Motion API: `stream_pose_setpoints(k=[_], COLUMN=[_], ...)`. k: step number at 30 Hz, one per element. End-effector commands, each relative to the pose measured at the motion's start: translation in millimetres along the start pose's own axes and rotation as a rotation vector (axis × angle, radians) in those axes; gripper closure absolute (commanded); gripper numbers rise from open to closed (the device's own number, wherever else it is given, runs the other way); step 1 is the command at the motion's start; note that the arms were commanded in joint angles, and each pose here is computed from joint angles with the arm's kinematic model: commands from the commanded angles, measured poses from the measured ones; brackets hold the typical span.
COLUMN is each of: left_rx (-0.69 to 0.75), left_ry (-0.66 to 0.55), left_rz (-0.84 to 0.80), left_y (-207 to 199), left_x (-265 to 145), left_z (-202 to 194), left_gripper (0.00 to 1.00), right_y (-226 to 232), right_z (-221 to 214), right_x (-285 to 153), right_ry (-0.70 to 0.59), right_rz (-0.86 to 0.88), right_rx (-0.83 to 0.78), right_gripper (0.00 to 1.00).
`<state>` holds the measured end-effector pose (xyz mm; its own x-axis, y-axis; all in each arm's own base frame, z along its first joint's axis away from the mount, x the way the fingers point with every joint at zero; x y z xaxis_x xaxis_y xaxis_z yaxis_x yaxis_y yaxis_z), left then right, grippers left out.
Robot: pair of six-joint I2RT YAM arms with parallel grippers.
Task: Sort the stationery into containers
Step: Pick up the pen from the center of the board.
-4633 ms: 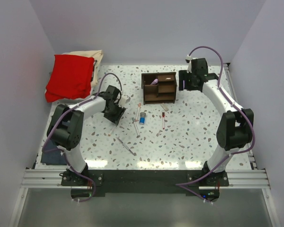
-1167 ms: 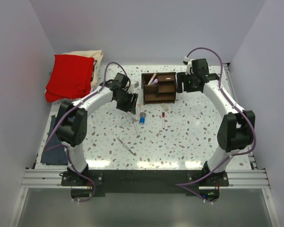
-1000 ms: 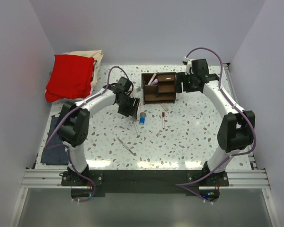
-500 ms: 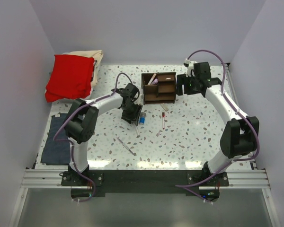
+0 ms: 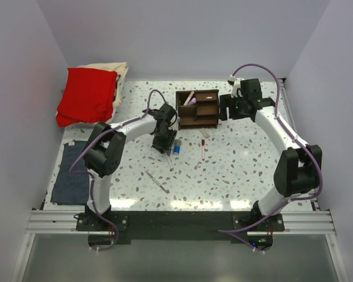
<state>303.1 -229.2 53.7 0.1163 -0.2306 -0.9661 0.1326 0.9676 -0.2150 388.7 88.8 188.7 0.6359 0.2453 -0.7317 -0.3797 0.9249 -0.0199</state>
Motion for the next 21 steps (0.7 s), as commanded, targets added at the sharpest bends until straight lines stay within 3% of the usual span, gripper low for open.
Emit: stream_pose_setpoints(k=[1,15,21], left_rx=[0.035,0.111,0.137], left_ry=[0.005,0.038,0.070], left_rz=[0.138,0.266,0.225], left_y=[13,32,39], left_x=[32,41,41], left_z=[-5,-24,-29], left_gripper=[0.56,0.65,0.81], right_y=[-1,-3,-4], right_z=[16,20,22], right_x=[-22,-35,-33], right_ry=[-0.081,-0.118,-0.118], right_rz=[-0.014,-0.039,-0.040], right_rx=[-0.043,-0.067,-0.062], right_gripper=[0.26,0.26,0.26])
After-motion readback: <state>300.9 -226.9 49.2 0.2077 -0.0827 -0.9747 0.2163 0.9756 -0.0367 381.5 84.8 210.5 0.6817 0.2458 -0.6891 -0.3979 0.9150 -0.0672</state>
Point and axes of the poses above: each gripper's point midway between its finger pads, its own x axis out along the fingers, its own y axis along the line the jaws close on, z = x × y, the point moved 4 cm from there along -x, back along the fingers, and after that the axes turned 12 degrees about -x, right-handed, at the moved point
